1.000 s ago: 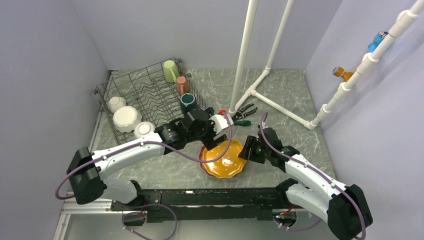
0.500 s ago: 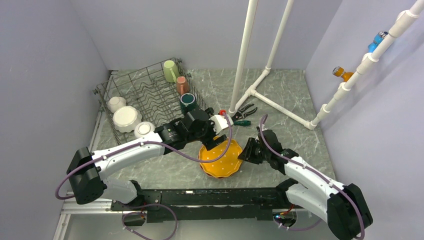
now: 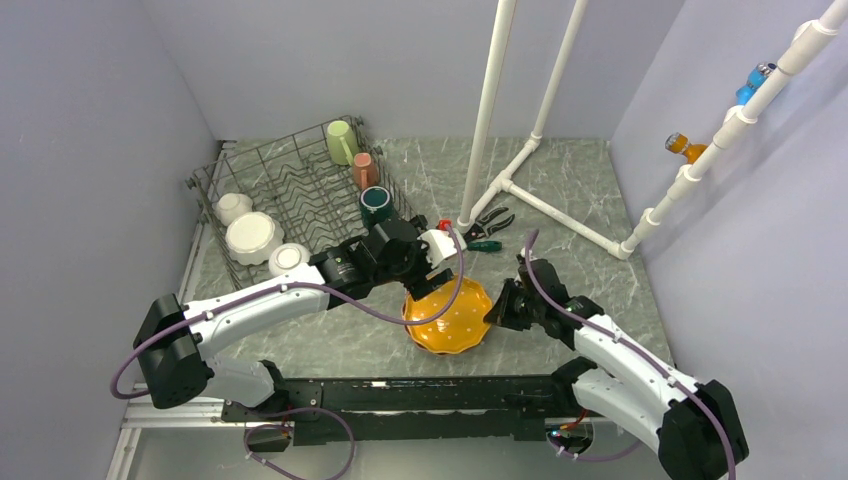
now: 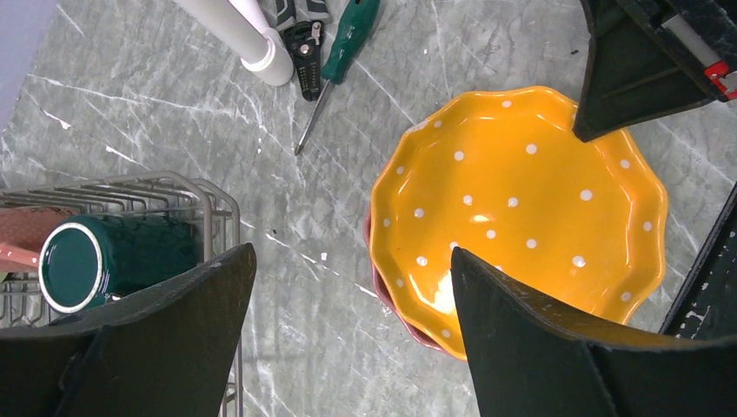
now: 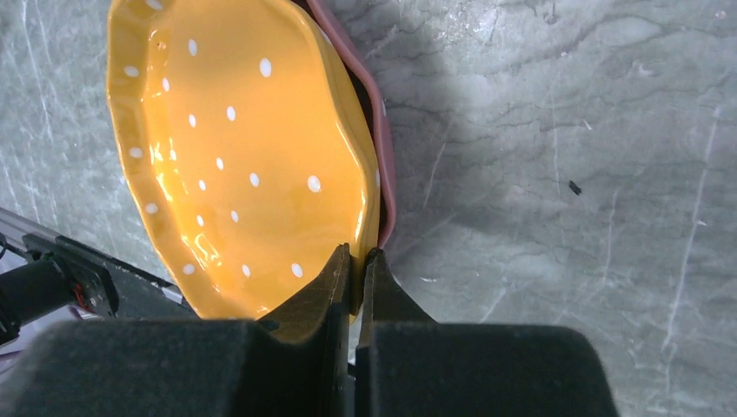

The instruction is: Load the mixed dishes into the dish rack

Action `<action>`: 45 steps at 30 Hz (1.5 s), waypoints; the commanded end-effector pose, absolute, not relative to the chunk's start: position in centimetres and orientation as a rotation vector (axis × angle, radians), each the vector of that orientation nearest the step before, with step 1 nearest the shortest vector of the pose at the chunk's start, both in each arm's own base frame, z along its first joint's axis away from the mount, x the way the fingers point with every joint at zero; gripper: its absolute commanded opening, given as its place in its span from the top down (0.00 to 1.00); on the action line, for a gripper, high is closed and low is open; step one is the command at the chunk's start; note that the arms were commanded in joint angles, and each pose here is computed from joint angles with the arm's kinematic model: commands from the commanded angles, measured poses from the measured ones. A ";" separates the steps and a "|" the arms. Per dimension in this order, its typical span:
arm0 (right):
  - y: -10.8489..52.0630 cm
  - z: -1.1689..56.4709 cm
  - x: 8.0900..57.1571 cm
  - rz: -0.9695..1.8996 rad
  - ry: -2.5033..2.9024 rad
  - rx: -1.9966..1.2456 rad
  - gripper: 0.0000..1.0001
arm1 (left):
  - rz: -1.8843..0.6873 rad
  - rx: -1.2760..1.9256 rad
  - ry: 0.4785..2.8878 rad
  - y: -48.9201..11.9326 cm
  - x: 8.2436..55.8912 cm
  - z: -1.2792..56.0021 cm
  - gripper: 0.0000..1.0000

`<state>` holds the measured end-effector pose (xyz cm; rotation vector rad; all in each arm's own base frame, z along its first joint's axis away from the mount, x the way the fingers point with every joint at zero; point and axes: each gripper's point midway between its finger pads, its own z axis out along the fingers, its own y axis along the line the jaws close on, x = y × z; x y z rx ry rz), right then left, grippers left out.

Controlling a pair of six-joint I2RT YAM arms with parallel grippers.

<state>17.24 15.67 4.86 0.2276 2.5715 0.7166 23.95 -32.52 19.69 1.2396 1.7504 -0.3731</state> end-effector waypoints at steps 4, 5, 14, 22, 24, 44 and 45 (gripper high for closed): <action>17.5 10.0 18.6 0.860 2.471 0.232 1.00 | -0.372 1.204 1.724 -32.8 24.4 21.3 0.12; 17.5 10.1 18.7 0.861 2.472 0.233 1.00 | -0.370 1.204 1.726 -32.8 24.5 21.3 0.12; 18.7 12.7 19.6 0.985 2.369 0.279 1.00 | -0.428 1.130 1.765 -32.9 24.5 22.3 0.14; 18.4 15.2 20.6 1.044 2.198 0.348 1.00 | -0.655 0.672 1.943 -29.5 25.6 25.8 0.14; 18.2 16.0 20.7 1.037 2.172 0.324 1.00 | -0.751 0.498 2.031 -27.7 25.4 25.2 0.14; 19.8 19.9 20.0 1.233 2.008 0.228 1.00 | -1.343 -0.141 2.182 -26.4 20.7 18.2 0.16; 19.8 20.0 20.0 1.232 2.004 0.222 1.00 | -1.342 -0.143 2.185 -26.4 20.7 18.1 0.17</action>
